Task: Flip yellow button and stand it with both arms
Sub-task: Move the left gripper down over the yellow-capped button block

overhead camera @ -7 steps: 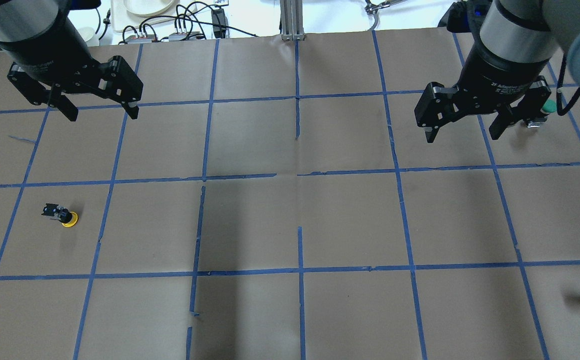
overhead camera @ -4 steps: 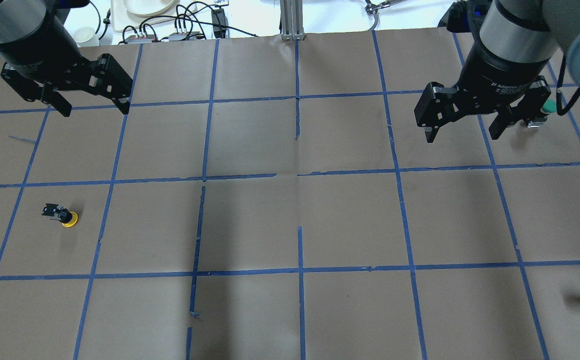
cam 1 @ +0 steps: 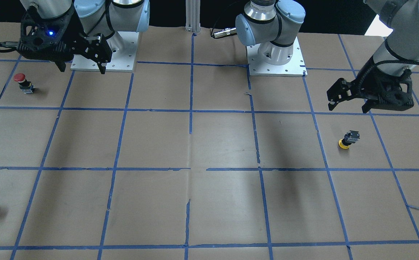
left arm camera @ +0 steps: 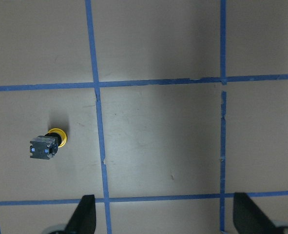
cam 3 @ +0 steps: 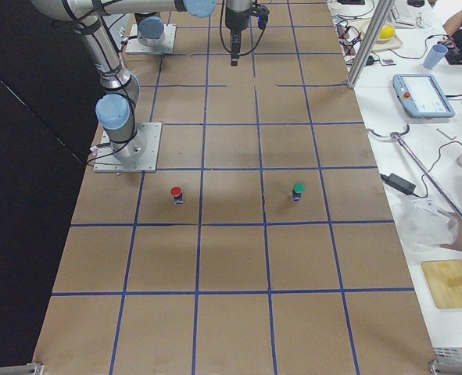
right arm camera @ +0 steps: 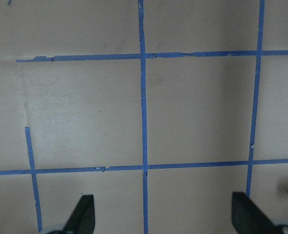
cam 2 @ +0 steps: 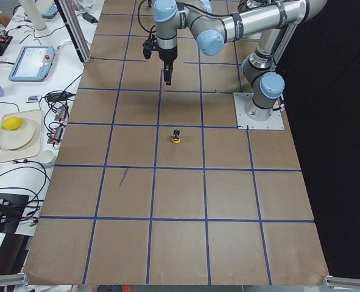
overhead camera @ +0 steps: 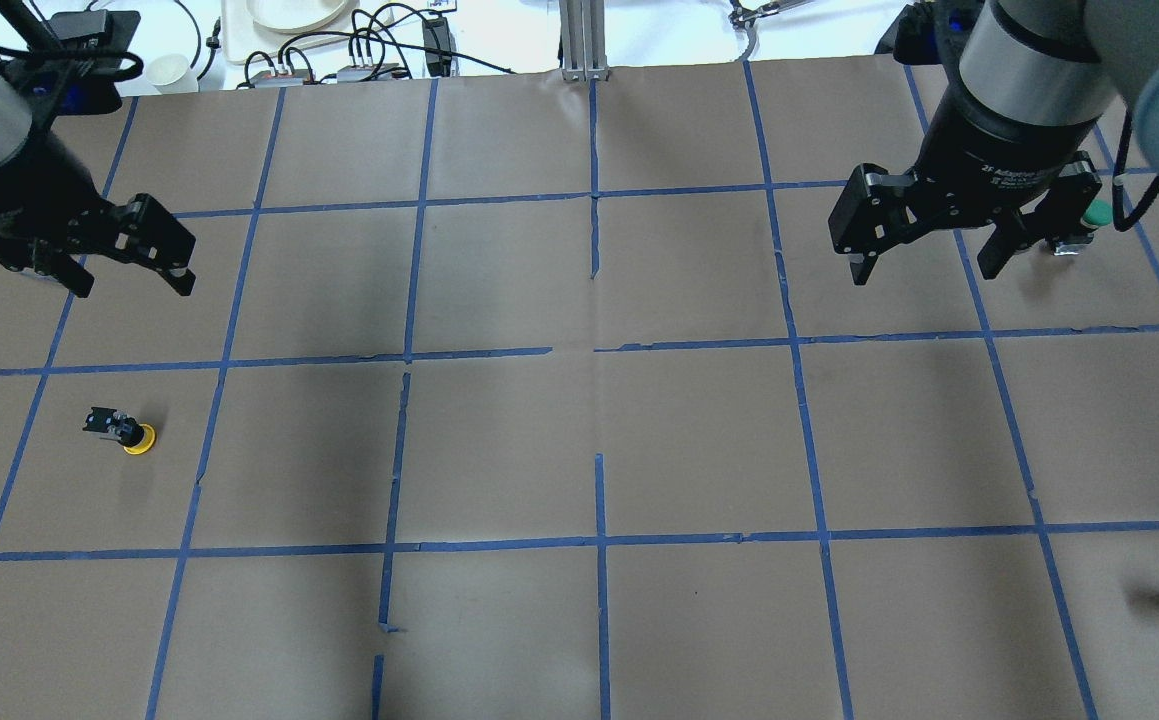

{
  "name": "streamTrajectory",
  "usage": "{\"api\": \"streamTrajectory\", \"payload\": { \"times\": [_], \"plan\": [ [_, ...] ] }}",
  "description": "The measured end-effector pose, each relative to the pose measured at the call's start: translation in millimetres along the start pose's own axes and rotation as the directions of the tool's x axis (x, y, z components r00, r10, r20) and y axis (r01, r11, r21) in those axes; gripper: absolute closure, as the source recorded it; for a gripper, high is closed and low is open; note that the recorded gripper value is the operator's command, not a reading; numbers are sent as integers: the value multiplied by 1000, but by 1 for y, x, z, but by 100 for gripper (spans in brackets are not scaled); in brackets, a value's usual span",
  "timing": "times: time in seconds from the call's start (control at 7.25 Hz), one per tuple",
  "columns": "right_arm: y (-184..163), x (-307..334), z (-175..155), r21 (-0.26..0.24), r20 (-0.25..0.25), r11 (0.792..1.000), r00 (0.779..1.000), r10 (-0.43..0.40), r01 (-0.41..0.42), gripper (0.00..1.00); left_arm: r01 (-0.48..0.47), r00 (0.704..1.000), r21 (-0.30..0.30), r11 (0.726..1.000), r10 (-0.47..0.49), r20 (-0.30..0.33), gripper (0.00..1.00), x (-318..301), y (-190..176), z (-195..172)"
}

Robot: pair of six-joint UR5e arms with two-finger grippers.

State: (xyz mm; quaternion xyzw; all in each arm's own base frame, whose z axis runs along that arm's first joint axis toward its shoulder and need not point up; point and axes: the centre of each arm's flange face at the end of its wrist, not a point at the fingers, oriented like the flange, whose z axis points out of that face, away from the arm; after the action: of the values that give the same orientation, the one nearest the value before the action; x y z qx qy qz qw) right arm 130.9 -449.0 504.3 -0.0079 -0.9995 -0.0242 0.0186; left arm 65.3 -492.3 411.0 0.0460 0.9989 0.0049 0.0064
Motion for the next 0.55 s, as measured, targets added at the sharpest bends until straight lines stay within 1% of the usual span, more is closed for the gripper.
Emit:
{"api": "streamTrajectory", "payload": {
  "times": [0.14,0.28,0.41,0.55],
  "plan": [
    [0,0,0,-1,0,1000,1000,0,0,0,-7,1000,25,1000,6,13,1,-37,7,29],
    [0,0,0,-1,0,1000,1000,0,0,0,-5,1000,33,999,5,8,1,-75,18,58],
    [0,0,0,-1,-1,1000,1000,0,0,0,-14,1000,31,999,15,-13,1,-108,28,85],
    [0,0,1,-2,-1,1000,1000,0,0,0,-51,999,37,998,51,-18,1,-132,30,108]
  ]
}}
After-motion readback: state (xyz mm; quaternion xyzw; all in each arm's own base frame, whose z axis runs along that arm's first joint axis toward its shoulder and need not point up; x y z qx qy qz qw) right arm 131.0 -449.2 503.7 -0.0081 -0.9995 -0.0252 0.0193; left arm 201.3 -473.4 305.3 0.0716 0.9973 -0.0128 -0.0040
